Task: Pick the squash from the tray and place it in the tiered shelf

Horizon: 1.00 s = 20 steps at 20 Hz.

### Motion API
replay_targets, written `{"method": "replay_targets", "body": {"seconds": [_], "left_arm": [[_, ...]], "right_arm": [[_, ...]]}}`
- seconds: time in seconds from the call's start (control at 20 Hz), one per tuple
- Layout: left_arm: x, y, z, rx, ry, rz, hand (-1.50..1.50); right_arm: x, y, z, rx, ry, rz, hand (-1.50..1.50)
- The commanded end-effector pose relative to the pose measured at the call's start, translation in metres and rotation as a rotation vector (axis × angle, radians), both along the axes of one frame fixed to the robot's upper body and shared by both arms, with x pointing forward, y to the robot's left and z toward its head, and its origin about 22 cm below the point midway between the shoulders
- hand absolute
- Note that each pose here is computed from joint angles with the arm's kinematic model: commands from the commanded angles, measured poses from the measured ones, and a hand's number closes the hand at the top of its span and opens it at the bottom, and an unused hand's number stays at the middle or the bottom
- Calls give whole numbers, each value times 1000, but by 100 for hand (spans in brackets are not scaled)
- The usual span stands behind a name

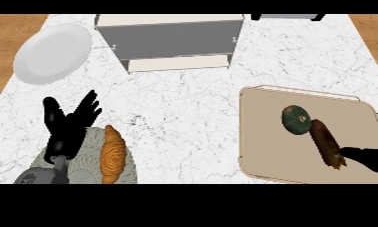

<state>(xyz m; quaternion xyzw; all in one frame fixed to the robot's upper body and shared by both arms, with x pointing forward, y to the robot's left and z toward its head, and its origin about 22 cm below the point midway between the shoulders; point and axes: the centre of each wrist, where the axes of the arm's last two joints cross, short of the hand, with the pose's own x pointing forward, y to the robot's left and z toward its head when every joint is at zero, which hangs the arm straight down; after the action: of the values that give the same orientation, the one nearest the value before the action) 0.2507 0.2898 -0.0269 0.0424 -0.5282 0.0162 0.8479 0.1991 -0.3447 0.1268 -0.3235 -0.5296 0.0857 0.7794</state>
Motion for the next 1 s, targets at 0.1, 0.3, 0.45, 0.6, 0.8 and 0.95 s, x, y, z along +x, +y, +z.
{"method": "replay_targets", "body": {"seconds": [0.1, 0.3, 0.45, 0.6, 0.8, 0.95], "left_arm": [[7, -4, -2, -3, -3, -4, 0], [3, 13, 0, 13, -3, 7, 0], [-8, 6, 6, 6, 4, 17, 0], [-1, 2, -17, -13, -11, 3, 0], [-13, 4, -23, -14, 3, -5, 0], [-10, 5, -3, -15, -4, 19, 0]], "right_arm": [[42, 34, 4, -37, 120, -48, -150], [60, 50, -19, -71, 228, -8, -150], [50, 54, -18, -97, 254, 21, -150], [51, 78, -19, -93, 303, -18, -150], [63, 73, -39, -118, 308, -61, -150], [69, 73, -25, -158, 326, -69, -150]]}}
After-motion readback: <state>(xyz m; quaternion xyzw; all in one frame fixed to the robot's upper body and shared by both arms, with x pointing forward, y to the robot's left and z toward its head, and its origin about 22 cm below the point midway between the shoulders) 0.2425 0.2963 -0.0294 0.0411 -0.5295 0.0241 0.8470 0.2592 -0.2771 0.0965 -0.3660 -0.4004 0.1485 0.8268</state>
